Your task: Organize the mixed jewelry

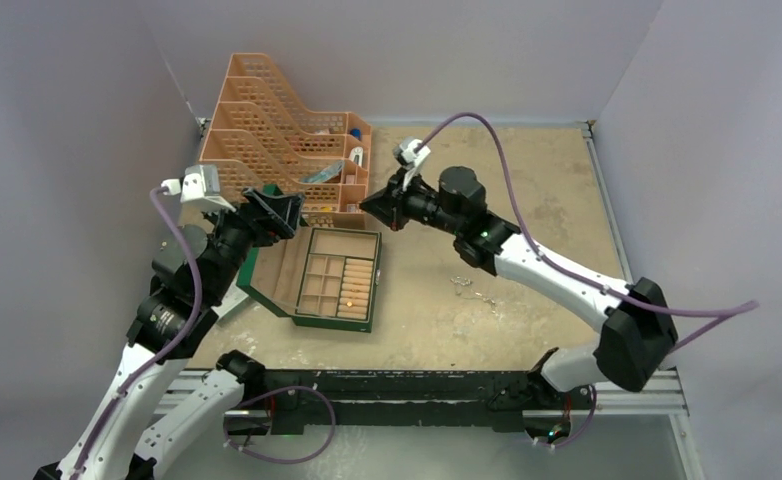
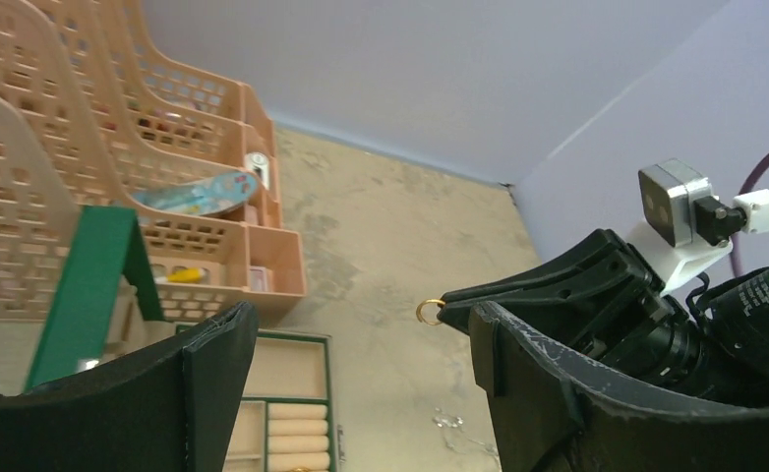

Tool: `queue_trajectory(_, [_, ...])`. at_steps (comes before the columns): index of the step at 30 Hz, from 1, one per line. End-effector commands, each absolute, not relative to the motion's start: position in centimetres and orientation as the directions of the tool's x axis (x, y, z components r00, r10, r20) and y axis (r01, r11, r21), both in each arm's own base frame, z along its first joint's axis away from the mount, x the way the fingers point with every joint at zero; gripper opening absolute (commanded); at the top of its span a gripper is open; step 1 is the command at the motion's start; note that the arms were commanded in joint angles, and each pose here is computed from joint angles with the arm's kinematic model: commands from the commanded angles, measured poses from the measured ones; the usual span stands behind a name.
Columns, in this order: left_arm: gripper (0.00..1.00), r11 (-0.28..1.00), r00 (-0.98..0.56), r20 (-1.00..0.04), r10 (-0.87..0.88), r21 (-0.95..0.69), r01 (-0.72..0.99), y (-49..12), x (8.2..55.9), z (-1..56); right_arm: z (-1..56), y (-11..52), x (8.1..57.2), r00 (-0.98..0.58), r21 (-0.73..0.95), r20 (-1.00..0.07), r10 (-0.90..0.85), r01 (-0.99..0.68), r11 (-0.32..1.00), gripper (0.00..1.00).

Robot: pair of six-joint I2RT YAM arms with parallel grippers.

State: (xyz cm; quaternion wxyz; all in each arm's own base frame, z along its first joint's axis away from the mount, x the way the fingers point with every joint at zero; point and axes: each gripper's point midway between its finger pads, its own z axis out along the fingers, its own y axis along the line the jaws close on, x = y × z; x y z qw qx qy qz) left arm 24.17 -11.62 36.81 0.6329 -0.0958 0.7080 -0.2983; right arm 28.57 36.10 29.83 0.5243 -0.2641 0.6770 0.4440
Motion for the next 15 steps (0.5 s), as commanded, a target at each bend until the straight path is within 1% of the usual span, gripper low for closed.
queue_trajectory(1, [0.79,0.878,-0.071,-0.891,-0.448,-0.454,0.153,-8.9,25.0,37.8,29.2,37.4,29.5,-0.146,0.097,-0.985,-0.087,-0.903,0.418,0.00])
queue_trajectory(7, [0.79,0.900,-0.043,-0.903,-0.427,-0.429,0.083,-7.3,24.9,36.6,25.0,39.1,30.7,-0.133,0.020,-0.943,-0.306,-0.938,0.346,0.00])
queue_trajectory(12, [0.79,0.905,-0.009,-0.907,-0.420,-0.420,0.069,-6.5,24.6,36.7,20.7,39.6,31.0,-0.122,-0.033,-0.868,-0.482,-0.954,0.299,0.00])
queue_trajectory(15, [0.78,0.909,-0.007,-0.910,-0.415,-0.415,0.043,-6.1,24.7,36.4,18.1,39.8,30.4,-0.128,-0.035,-0.813,-0.567,-0.963,0.267,0.00])
